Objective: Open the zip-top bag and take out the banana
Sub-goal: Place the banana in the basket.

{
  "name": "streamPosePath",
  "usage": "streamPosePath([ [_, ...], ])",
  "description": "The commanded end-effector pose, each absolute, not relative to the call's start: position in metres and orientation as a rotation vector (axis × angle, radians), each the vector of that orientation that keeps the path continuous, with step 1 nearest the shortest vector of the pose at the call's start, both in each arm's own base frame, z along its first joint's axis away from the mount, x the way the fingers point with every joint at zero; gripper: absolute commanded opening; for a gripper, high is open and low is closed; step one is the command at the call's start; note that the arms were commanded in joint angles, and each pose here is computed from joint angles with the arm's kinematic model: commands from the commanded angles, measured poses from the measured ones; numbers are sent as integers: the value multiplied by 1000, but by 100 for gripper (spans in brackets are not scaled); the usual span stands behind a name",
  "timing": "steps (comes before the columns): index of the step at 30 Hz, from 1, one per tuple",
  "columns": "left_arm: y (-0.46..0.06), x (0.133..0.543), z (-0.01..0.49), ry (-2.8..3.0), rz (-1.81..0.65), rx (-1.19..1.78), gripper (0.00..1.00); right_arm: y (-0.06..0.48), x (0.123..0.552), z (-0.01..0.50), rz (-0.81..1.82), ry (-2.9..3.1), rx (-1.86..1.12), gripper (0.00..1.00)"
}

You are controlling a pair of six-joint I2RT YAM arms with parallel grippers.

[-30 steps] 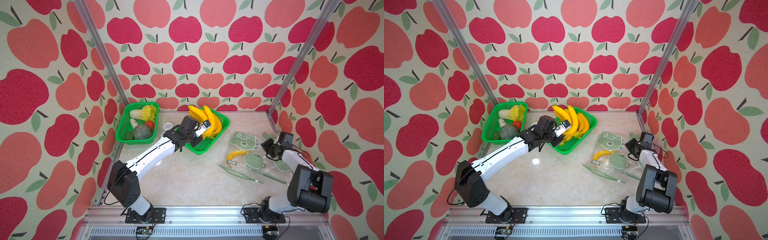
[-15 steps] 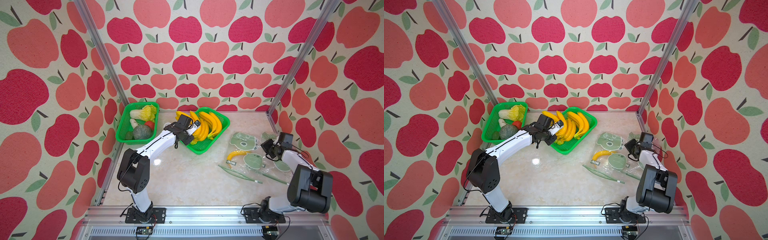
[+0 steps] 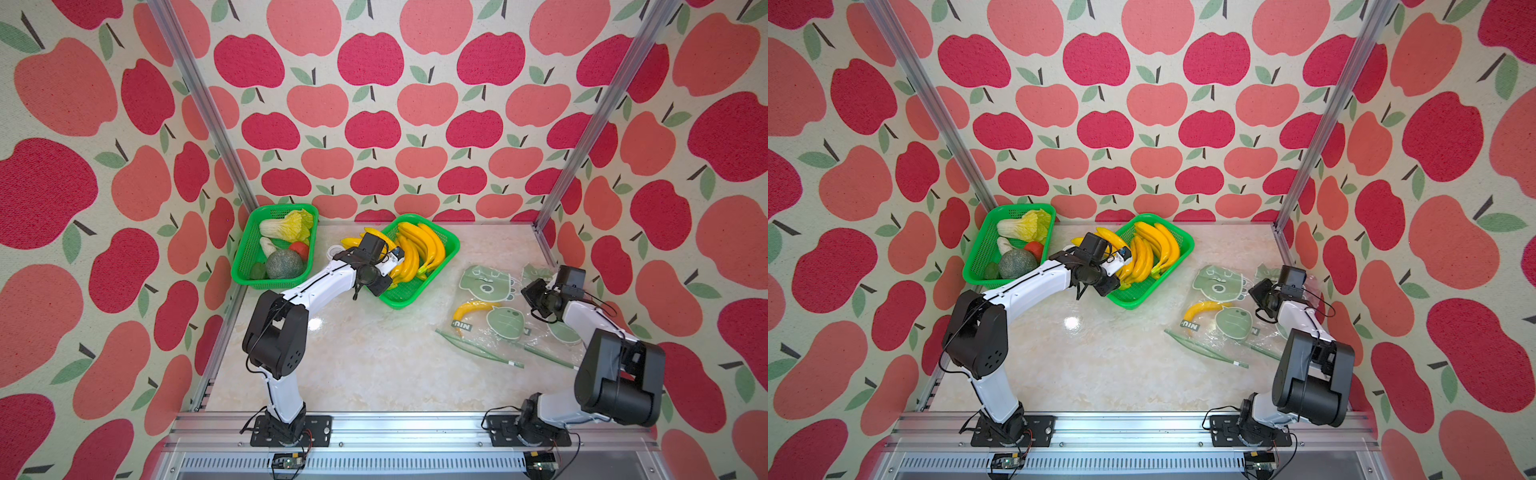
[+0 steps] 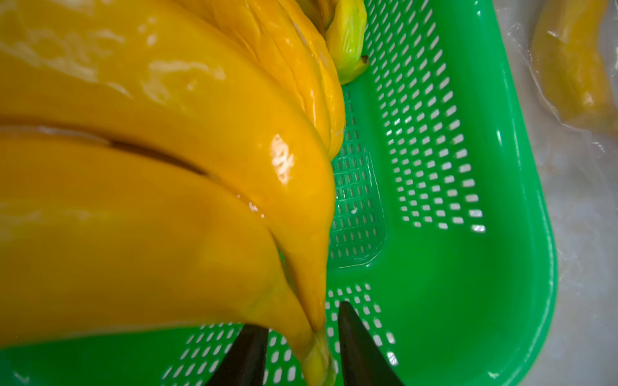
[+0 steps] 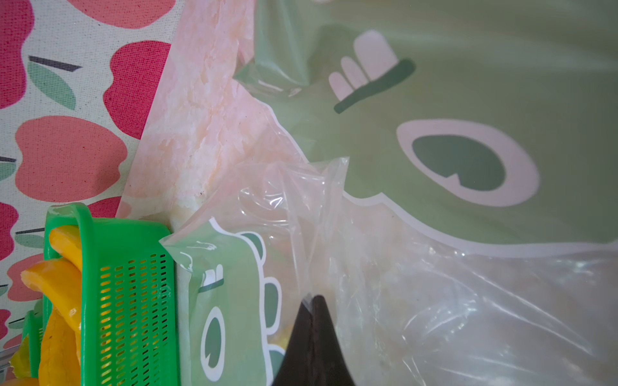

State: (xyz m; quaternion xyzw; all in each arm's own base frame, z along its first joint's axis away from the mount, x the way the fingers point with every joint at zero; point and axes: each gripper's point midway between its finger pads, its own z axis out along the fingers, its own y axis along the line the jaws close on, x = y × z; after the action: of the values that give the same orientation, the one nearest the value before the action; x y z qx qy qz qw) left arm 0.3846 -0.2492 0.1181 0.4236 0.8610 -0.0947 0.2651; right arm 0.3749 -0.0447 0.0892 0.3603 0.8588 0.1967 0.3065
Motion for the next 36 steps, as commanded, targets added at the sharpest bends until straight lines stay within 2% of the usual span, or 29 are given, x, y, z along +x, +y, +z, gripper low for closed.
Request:
streamPosePath([
  [1, -253, 381, 147, 2267, -335, 1058, 42, -43, 370, 90, 531, 2275, 951, 0],
  [8, -252, 378, 178, 2185, -321, 1002, 56, -42, 371, 92, 534, 2271, 950, 0],
  [13, -266, 367, 198, 2110, -283, 1032, 60, -42, 371, 94, 532, 2269, 944, 0],
  [21, -324, 314, 197, 2000, -358, 1212, 58, -40, 370, 100, 536, 2264, 933, 0],
  [28, -385, 245, 151, 1910, -530, 1444, 57, -40, 369, 99, 532, 2275, 931, 0],
  [32, -416, 195, 134, 1832, -675, 1552, 51, -39, 368, 99, 537, 2279, 928, 0],
  [36, -442, 177, 118, 1858, -769, 1534, 45, -38, 366, 99, 539, 2278, 929, 0],
])
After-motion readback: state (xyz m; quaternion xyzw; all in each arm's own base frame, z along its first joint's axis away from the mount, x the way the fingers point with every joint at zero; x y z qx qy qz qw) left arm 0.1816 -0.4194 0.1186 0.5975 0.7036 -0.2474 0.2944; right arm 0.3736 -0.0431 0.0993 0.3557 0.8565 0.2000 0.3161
